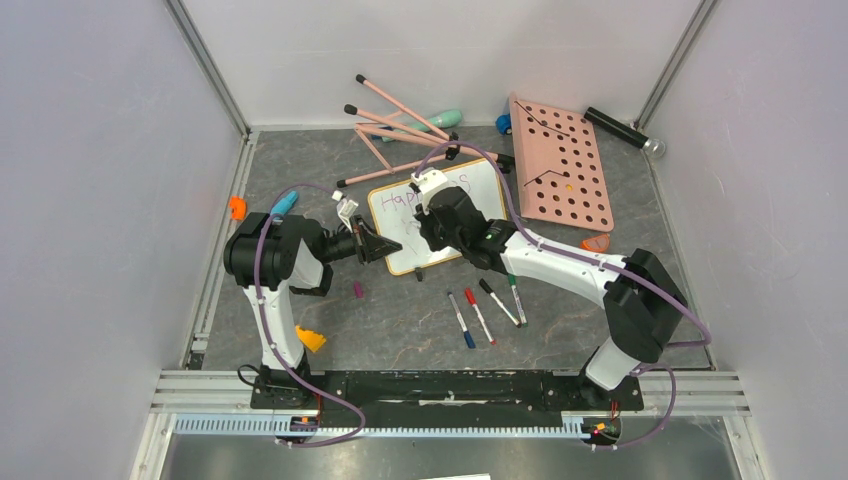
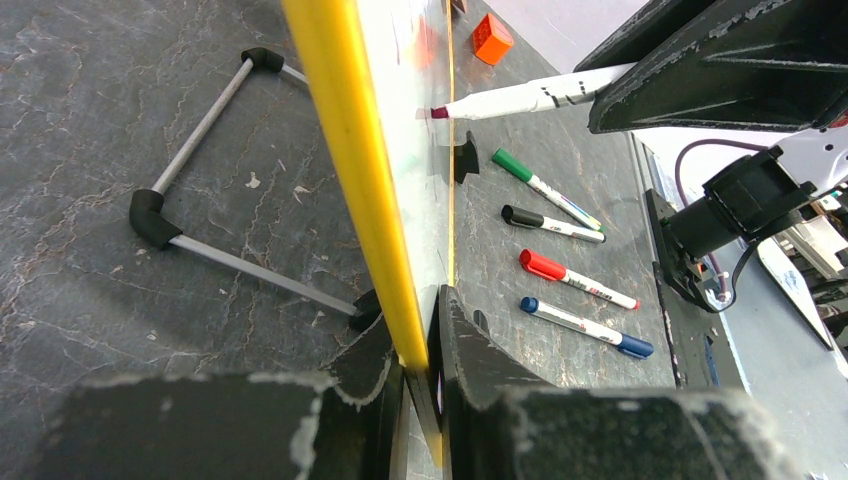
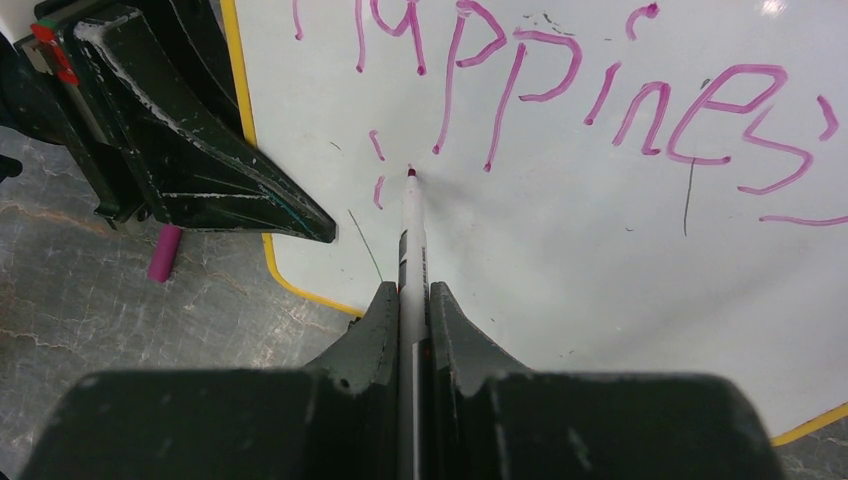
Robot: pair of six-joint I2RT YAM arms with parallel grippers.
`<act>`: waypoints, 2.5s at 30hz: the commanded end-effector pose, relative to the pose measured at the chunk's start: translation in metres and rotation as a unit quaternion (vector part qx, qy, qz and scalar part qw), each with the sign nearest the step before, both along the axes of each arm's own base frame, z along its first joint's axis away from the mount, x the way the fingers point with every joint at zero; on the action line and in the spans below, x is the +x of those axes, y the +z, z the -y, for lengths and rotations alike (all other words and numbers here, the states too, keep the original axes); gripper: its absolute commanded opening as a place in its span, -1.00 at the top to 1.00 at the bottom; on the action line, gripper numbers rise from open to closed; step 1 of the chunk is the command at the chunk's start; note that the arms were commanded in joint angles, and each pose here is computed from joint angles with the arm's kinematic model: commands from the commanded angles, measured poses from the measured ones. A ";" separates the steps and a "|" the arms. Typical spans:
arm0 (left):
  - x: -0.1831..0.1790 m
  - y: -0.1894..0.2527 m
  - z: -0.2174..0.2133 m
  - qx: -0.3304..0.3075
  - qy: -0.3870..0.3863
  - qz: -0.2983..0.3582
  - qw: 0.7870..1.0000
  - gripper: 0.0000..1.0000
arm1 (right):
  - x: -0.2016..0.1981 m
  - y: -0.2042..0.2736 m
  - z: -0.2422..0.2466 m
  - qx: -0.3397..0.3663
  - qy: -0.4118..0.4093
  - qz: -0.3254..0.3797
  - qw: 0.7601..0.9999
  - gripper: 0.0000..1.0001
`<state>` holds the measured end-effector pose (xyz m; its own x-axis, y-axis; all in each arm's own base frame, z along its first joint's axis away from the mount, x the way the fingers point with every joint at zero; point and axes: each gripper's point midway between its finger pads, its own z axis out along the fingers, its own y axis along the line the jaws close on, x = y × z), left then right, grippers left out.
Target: Write a sentence on the whiteboard
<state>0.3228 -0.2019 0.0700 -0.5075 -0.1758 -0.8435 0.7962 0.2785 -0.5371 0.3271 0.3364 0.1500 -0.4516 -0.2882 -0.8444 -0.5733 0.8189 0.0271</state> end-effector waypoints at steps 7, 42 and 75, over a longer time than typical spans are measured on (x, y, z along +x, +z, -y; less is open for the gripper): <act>0.005 -0.012 -0.002 0.021 0.013 0.049 0.998 0.70 | -0.006 -0.017 0.011 -0.009 -0.005 -0.013 1.000 1.00; 0.005 -0.013 -0.003 0.021 0.012 0.049 0.999 0.71 | 0.022 0.009 0.023 -0.014 -0.028 0.013 0.999 1.00; 0.005 -0.012 -0.003 0.022 0.013 0.051 0.998 0.71 | 0.000 0.036 0.030 0.033 -0.003 0.020 0.999 1.00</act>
